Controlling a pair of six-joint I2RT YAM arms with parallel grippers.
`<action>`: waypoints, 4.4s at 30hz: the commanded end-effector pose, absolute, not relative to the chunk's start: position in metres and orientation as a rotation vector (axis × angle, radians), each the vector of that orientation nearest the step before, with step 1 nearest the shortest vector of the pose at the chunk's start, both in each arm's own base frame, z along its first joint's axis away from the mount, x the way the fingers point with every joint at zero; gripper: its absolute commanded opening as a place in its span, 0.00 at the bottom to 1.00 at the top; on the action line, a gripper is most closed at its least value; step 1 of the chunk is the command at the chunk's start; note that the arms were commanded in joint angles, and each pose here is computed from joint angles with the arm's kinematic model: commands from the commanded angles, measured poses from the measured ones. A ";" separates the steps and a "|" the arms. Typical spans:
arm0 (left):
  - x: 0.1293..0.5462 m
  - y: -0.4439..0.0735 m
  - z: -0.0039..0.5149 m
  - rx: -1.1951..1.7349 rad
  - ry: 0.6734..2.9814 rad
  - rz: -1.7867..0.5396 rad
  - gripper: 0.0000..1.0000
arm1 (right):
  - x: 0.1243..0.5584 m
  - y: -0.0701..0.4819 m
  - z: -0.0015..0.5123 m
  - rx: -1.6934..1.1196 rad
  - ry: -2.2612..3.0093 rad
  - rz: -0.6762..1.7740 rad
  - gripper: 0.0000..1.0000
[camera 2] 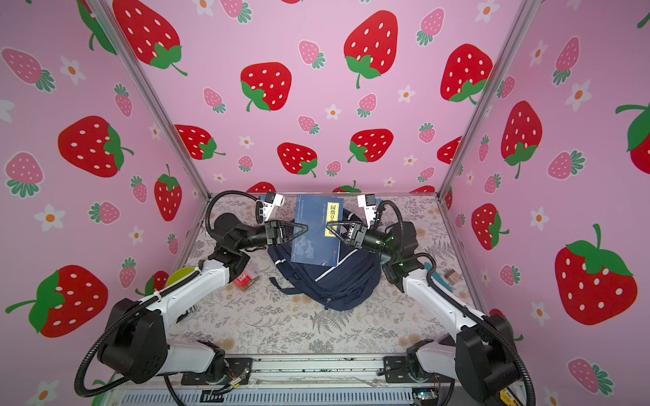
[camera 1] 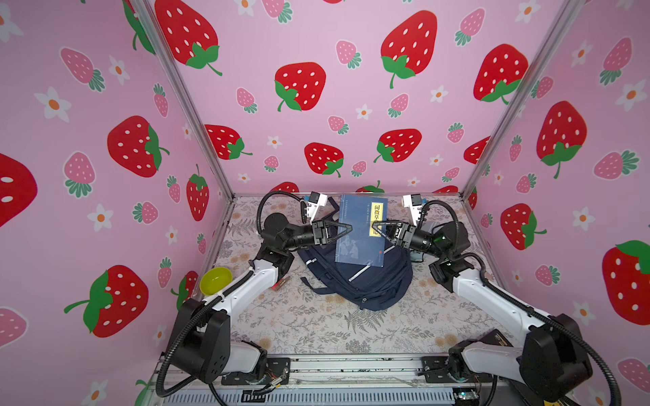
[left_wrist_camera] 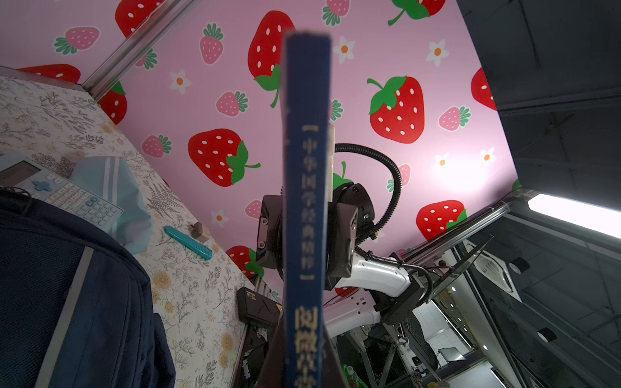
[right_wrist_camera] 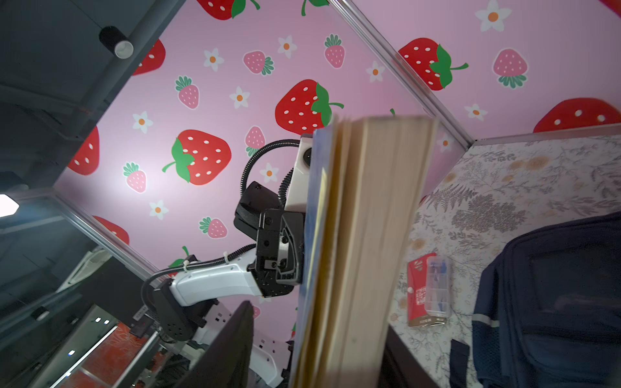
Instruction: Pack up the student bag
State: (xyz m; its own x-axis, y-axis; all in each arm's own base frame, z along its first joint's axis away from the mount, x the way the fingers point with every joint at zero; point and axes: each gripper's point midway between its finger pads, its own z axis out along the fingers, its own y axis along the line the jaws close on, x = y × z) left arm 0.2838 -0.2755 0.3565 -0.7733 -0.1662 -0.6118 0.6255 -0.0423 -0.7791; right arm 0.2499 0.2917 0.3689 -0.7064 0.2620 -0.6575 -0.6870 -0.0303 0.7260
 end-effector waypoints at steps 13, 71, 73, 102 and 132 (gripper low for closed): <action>0.284 -0.276 0.363 0.542 1.675 -1.806 0.08 | 0.240 0.280 0.390 -0.484 1.512 1.764 0.00; 0.312 -0.377 0.273 0.784 2.043 -0.885 0.00 | 0.267 0.075 0.237 0.401 2.078 1.030 0.00; 0.318 -0.369 0.278 0.720 2.034 -1.006 0.00 | 0.262 0.078 0.233 0.418 2.076 1.059 0.00; 0.307 -0.367 0.312 0.757 1.876 -1.388 0.00 | 0.296 0.215 0.172 0.504 1.973 1.419 0.00; 0.306 -0.364 0.299 0.804 1.876 -1.481 0.00 | 0.293 0.228 0.082 0.484 2.271 1.121 0.39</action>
State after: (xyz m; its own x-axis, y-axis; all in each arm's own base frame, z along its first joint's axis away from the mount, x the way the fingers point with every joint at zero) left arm 0.3069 -0.3538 0.2438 -0.7575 0.1430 -0.6370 0.6403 0.3532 -0.6821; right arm 0.2819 0.2120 0.0701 -0.7804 0.5391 -0.3168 0.1165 0.6231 0.7734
